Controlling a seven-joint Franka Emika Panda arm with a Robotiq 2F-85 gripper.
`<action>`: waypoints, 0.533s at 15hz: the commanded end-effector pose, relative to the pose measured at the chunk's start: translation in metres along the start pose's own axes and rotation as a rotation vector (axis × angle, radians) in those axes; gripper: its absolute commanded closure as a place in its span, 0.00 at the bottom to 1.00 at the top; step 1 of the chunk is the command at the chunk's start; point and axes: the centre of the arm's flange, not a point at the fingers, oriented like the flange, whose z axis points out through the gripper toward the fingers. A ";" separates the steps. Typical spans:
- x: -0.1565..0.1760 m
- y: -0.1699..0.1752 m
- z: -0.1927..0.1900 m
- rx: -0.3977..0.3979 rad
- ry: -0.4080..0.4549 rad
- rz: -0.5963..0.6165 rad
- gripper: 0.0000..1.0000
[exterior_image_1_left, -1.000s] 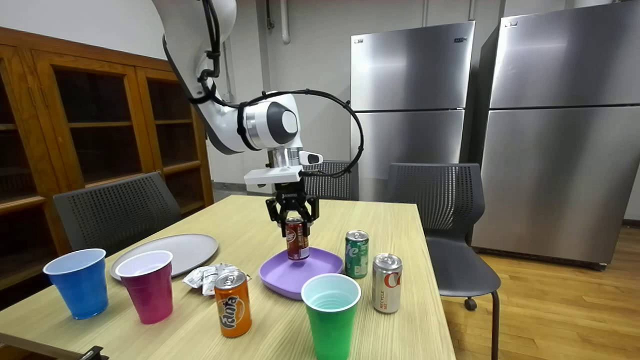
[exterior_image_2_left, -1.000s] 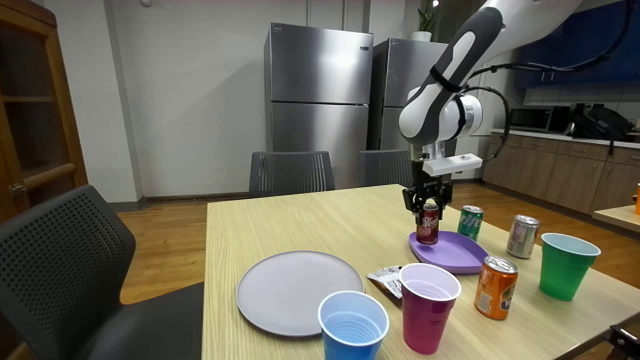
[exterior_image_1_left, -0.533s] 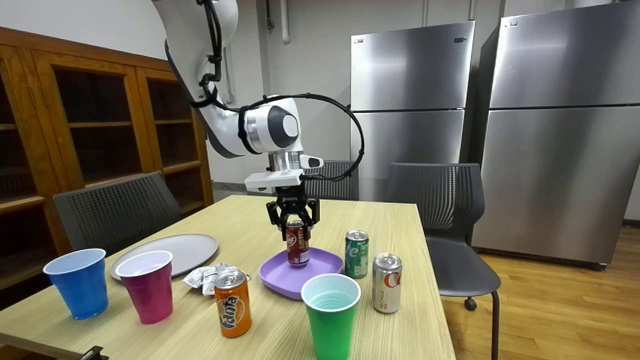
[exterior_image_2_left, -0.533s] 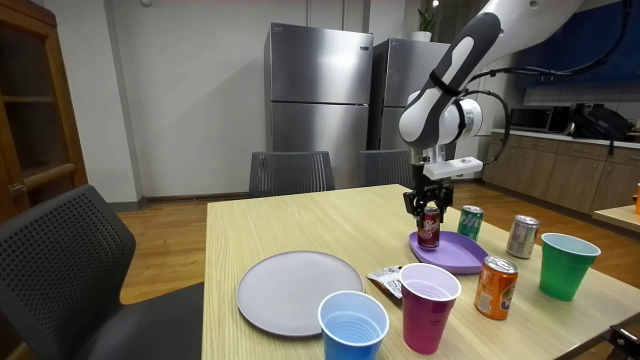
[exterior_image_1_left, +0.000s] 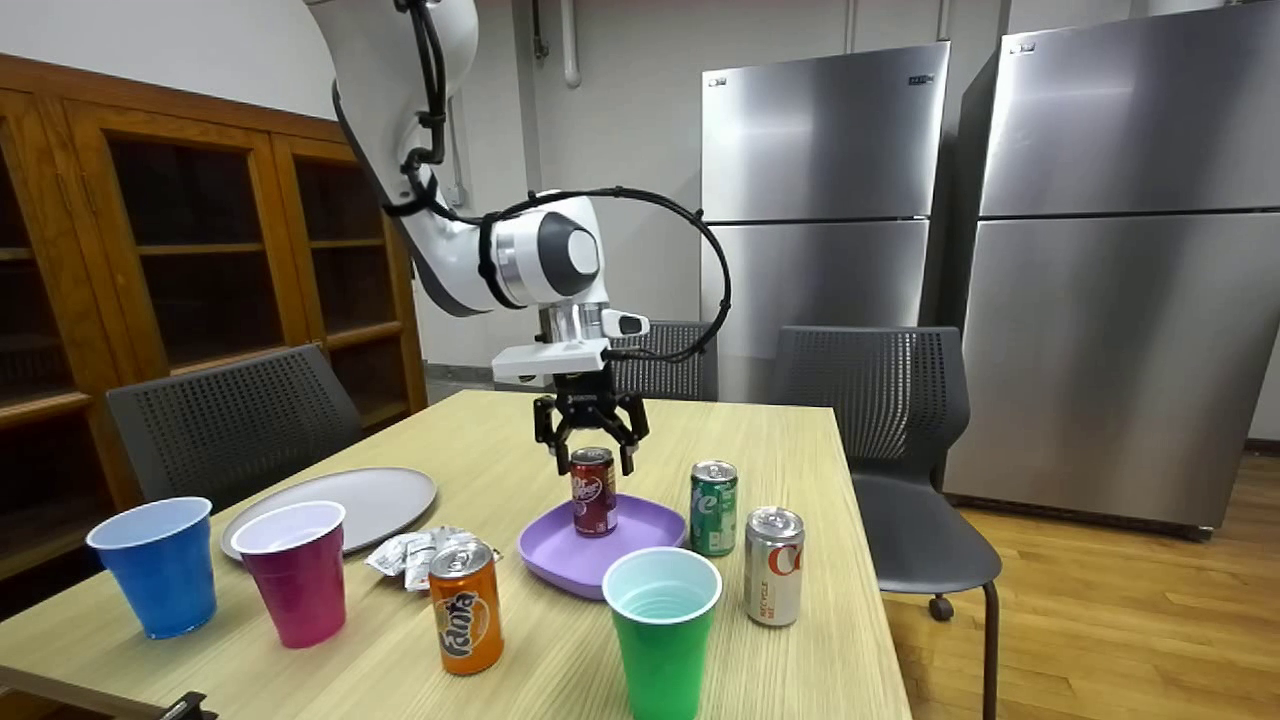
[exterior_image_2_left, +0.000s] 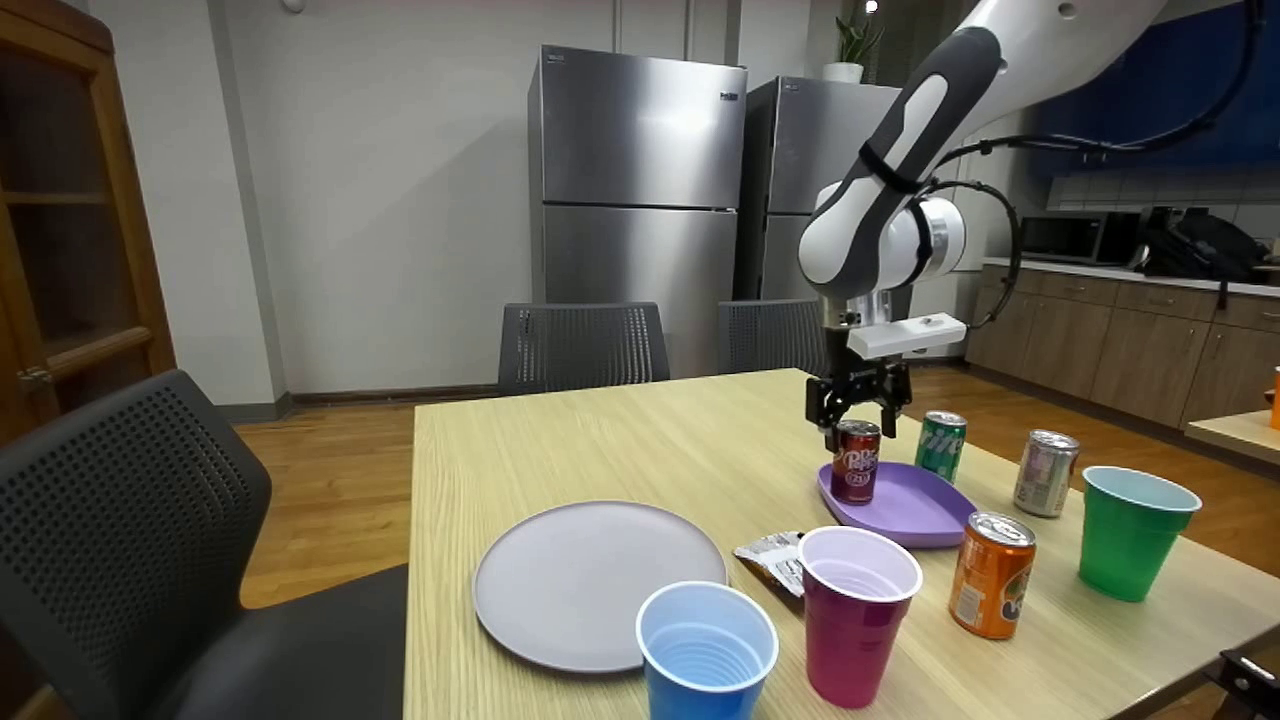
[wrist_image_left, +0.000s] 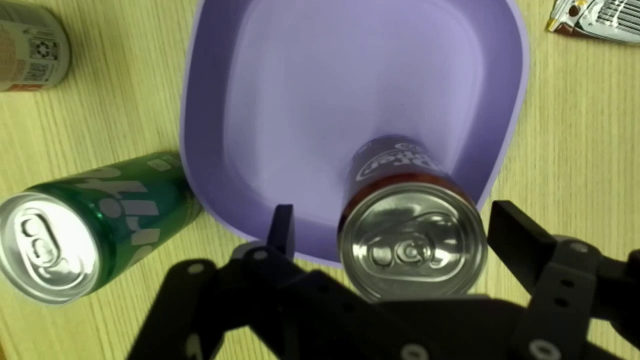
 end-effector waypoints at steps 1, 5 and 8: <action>-0.010 0.010 -0.025 -0.014 0.035 0.031 0.00; -0.013 0.031 -0.046 -0.044 0.060 0.079 0.00; -0.015 0.051 -0.056 -0.055 0.067 0.132 0.00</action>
